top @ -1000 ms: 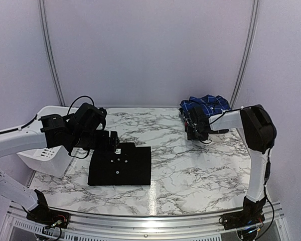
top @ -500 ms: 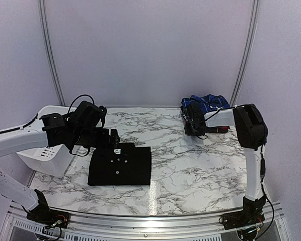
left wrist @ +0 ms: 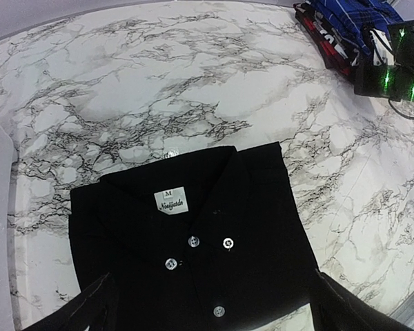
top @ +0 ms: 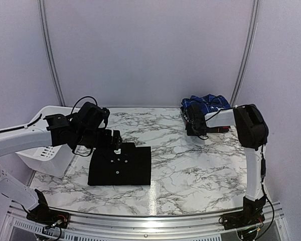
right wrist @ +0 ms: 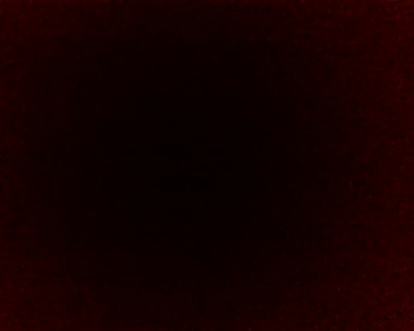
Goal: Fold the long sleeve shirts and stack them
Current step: Move the square-folded shirt to the center of the board.
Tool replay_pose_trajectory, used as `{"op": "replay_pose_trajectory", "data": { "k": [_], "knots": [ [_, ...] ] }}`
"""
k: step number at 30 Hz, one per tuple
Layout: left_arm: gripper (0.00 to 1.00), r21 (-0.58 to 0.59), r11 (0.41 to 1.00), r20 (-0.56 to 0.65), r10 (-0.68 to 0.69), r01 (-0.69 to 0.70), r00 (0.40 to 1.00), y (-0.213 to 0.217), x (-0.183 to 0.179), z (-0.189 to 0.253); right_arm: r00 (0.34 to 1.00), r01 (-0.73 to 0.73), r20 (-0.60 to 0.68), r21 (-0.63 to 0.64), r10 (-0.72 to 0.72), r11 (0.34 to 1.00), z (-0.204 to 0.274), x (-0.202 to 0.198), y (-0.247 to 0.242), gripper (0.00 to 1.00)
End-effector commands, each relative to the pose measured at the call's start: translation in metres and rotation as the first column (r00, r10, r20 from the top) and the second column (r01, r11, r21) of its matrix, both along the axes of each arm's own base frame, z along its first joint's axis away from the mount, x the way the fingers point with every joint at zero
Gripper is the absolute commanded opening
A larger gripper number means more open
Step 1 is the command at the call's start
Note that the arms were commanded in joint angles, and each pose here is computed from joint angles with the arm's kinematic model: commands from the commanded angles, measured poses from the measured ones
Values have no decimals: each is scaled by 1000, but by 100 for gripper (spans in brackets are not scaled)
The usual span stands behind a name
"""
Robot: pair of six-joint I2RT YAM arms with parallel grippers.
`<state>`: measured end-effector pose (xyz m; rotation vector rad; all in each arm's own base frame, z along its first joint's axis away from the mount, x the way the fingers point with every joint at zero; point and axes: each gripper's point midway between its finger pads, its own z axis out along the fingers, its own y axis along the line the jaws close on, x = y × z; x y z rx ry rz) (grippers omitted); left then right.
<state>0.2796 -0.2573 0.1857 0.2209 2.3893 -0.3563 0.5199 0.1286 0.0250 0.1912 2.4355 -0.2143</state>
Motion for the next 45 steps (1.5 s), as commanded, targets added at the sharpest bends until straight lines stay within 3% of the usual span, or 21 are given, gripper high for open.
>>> {"op": "replay_pose_trajectory", "data": {
  "k": [1, 12, 24, 32, 38, 45],
  "knots": [
    [99, -3, 1000, -7, -13, 13, 1000, -4, 2, -7, 998, 32, -53, -10, -32, 999, 8, -32, -22, 0],
    [99, -26, 999, -39, -30, 29, 999, -11, -1, -20, 997, -6, -78, 82, 12, 997, 18, -121, 0, 0],
    [99, -33, 999, -51, 20, -21, 999, -2, -2, -27, 973, -135, -144, 280, 181, 951, 4, -223, 97, 0],
    [99, -25, 997, -77, 71, -73, 995, 10, -6, -42, 949, -191, -169, 358, 265, 914, 3, -257, 128, 0],
    [99, 9, 993, -84, 119, -119, 989, 32, -7, -55, 929, -299, -69, 439, 364, 847, 42, -263, 157, 40],
    [99, 43, 984, -97, 175, -172, 980, 61, -7, -64, 873, -427, 0, 481, 487, 766, 65, -276, 215, 54]
  ]
}}
